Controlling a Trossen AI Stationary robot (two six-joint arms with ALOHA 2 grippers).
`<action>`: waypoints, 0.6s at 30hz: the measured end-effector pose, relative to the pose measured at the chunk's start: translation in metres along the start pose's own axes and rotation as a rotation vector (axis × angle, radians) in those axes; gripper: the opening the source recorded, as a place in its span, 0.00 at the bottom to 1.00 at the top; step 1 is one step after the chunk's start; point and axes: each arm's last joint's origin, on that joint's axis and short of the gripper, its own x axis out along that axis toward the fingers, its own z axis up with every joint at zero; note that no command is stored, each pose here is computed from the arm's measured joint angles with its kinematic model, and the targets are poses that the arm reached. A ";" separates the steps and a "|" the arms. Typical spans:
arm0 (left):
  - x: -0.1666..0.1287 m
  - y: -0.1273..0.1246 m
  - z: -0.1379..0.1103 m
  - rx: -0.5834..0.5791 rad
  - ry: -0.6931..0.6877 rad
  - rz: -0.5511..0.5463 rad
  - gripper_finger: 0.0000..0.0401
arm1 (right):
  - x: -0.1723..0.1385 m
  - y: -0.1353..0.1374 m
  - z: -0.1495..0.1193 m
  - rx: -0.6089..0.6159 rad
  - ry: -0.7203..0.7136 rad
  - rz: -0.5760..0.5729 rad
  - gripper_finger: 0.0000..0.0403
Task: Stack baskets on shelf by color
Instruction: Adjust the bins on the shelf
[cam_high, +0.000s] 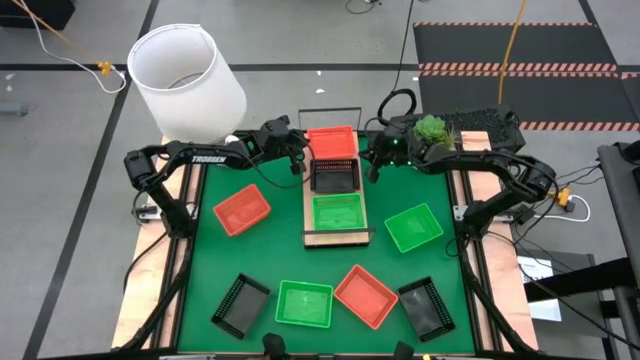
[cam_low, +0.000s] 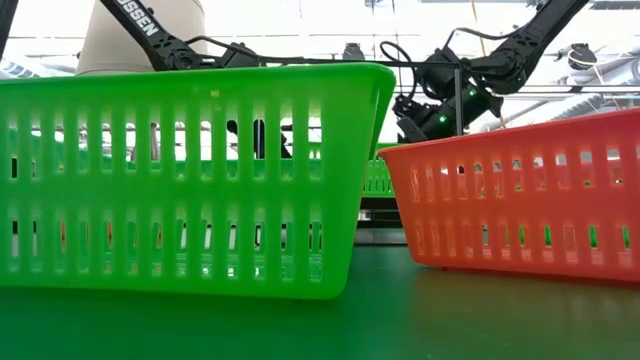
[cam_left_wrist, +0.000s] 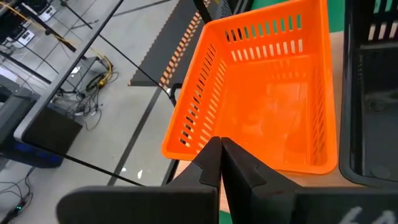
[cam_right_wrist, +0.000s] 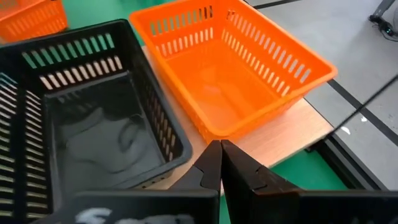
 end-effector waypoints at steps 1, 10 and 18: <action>0.000 0.000 0.000 0.000 0.000 0.000 0.02 | 0.000 0.000 0.000 -0.001 -0.001 0.001 0.00; -0.016 0.007 0.013 -0.049 -0.052 0.022 0.04 | 0.000 0.002 0.001 -0.016 -0.010 0.002 0.00; -0.032 0.010 0.018 -0.101 -0.031 0.009 0.02 | 0.005 0.000 0.000 -0.019 -0.011 -0.030 0.00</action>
